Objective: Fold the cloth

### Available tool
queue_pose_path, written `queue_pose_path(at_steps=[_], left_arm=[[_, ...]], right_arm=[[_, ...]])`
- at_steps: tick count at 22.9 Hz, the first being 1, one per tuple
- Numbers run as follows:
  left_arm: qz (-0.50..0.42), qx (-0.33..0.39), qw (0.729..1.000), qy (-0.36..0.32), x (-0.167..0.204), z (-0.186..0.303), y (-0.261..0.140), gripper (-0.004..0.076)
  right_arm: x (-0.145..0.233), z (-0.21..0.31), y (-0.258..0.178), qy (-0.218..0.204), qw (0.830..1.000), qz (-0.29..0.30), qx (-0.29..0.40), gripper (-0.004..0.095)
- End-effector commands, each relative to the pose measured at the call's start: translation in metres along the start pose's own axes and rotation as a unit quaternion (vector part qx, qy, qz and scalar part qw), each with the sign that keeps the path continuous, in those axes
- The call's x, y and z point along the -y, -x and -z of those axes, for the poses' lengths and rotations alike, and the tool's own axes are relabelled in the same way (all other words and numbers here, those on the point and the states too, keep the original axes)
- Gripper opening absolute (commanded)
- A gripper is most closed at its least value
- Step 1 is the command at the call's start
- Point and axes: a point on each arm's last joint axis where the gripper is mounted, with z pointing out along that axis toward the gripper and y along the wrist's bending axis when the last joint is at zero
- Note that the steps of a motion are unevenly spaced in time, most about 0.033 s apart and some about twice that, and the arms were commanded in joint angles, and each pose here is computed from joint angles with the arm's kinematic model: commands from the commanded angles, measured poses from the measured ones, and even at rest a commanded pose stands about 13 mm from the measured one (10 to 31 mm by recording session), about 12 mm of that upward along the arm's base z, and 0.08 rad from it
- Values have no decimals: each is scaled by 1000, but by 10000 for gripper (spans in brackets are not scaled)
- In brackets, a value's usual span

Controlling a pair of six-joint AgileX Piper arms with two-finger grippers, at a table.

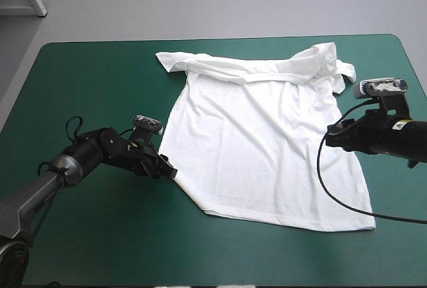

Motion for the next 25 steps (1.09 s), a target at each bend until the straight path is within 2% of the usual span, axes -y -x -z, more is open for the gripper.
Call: queue_pose_path(at_steps=[1,5,10,15,19,21,23,24,25], left_arm=[[3,49,998,30,-1,13,10,325],[14,66,997,39,-3,13,12,325],[19,71,996,58,-10,4,15,325],[48,30,998,37,-14,-27,11,325],[33,5,999,-5,1,-42,8,323],[11,-11,1000,-12,10,-43,6,262],[-12,-26,1000,-7,11,-44,3,124],[-26,-35,999,-3,10,-44,2,18],[-32,-39,999,1,9,-44,1,22]], right_arm=[[4,-4,-5,-11,1000,-6,18,400],[15,-19,-26,-42,999,-6,-25,400],[23,-27,-37,-67,997,-5,-48,400],[27,-26,-38,-92,994,2,-57,400],[35,-24,-45,-136,987,-8,-89,400],[37,-28,-55,-138,984,-19,-107,400],[40,-38,-71,-136,982,-26,-131,400],[43,-46,-84,-137,980,-30,-140,400],[44,-51,-89,-139,980,-32,-142,401]])
